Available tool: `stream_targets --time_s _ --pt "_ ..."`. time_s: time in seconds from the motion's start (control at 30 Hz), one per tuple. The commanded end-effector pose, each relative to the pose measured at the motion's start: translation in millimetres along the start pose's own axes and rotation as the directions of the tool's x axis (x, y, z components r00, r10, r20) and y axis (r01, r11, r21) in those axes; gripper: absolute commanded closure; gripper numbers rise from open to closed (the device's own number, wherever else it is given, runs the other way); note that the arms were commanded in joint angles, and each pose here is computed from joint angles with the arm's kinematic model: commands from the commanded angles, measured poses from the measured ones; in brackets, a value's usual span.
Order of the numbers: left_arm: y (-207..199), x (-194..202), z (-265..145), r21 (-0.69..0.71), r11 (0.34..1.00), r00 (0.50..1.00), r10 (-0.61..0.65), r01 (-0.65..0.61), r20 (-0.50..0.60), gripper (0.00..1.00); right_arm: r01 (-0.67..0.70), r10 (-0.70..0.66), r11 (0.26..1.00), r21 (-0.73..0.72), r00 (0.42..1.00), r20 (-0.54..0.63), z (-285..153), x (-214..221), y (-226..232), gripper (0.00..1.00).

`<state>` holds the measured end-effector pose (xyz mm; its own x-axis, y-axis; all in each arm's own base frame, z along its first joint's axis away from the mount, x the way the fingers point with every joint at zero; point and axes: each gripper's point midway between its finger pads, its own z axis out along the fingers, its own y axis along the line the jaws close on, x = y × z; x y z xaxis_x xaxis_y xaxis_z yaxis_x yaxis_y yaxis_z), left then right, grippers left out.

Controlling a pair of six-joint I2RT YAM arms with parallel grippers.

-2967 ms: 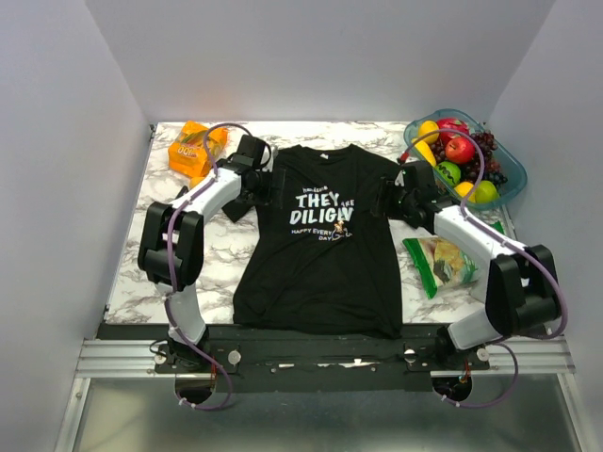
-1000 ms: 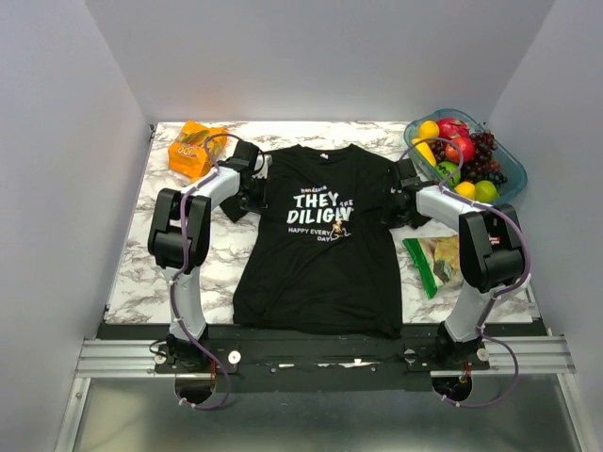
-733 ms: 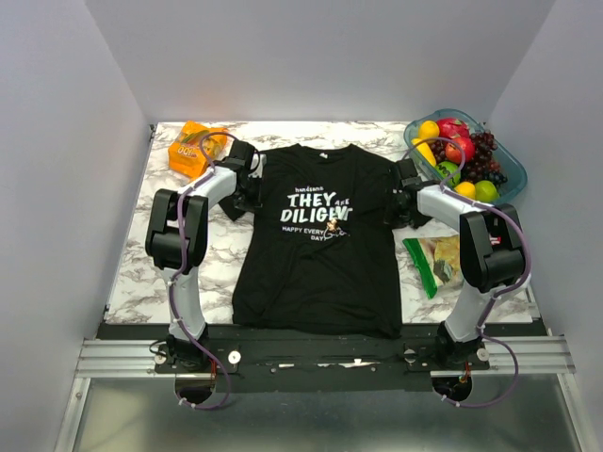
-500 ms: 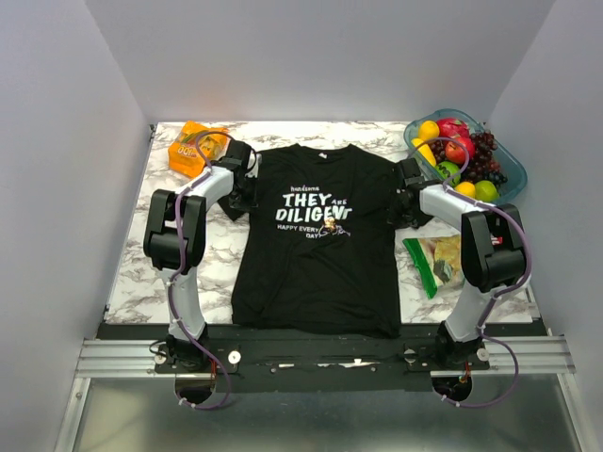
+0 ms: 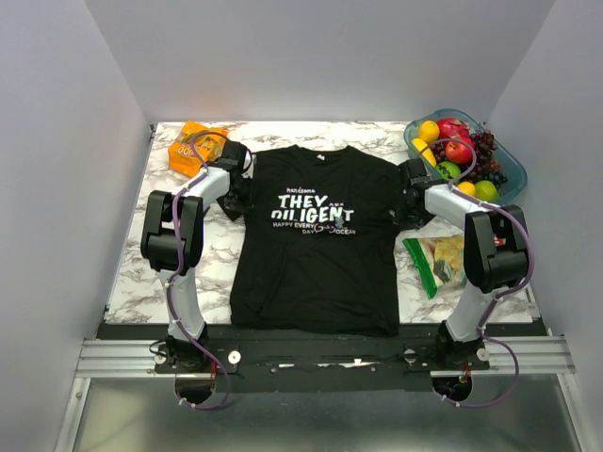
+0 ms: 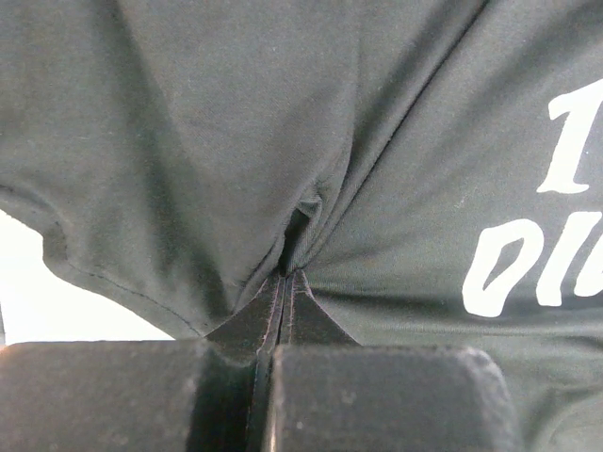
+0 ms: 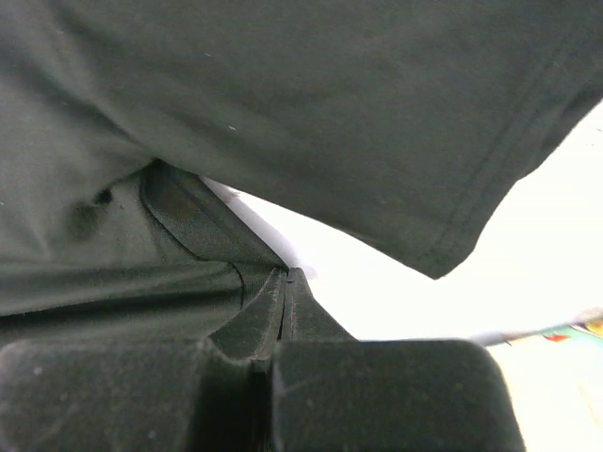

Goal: Pin the brooch onto the clothing

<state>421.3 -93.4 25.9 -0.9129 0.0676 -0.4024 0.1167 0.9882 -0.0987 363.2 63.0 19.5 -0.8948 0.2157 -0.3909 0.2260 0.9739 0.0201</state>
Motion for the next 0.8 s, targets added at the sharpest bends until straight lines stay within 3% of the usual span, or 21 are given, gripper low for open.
stream_targets --time_s 0.0,0.27,0.33,0.37,0.4,0.5,0.53,0.57,0.77 --pt "25.8 4.9 -9.9 -0.091 0.996 1.0 -0.004 0.003 -0.007 1.0 -0.015 0.017 0.996 0.091 1.0 -0.021 -7.9 12.2 -27.0 0.99" --pt "21.7 -3.0 -18.2 -0.072 0.997 1.0 -0.004 0.006 0.031 1.0 -0.013 0.014 0.997 0.08 1.0 -0.016 -12.7 10.6 -27.8 0.99" --pt "8.0 -6.2 -22.4 -0.006 1.0 0.999 -0.003 0.004 0.044 0.81 0.001 -0.001 0.999 0.038 1.0 -0.002 -19.1 4.3 -20.3 0.94" --pt "2.5 -12.6 -28.7 0.015 1.0 0.997 -0.003 0.002 0.072 0.72 0.002 -0.002 1.0 0.019 1.0 0.008 -23.0 0.6 -17.2 0.87" --pt "-2.9 -15.8 -33.0 0.04 0.999 0.996 -0.004 0.0 0.088 0.54 0.01 -0.01 1.0 -0.021 1.0 0.026 -31.5 -5.1 -10.9 0.82" --pt "-24.3 -26.0 -52.5 0.12 0.993 0.989 -0.009 -0.009 0.149 0.29 0.032 -0.026 0.995 -0.098 0.998 0.066 -49.6 -15.4 0.9 0.54" --pt "-28.5 -28.1 -57.5 0.129 0.992 0.986 -0.006 -0.016 0.166 0.25 0.04 -0.027 0.991 -0.129 0.995 0.099 -61.8 -22.5 6.9 0.44" --pt "-34.9 -32.1 -68.0 0.131 0.991 0.979 0.008 -0.035 0.202 0.23 0.046 -0.028 0.987 -0.153 0.993 0.116 -69.0 -26.5 11.1 0.42" --pt "-60.4 -30.6 -100.6 0.008 0.992 0.943 0.114 -0.122 0.312 0.14 0.119 -0.065 0.931 -0.344 0.984 0.164 -103.1 -45.5 61.2 0.38"
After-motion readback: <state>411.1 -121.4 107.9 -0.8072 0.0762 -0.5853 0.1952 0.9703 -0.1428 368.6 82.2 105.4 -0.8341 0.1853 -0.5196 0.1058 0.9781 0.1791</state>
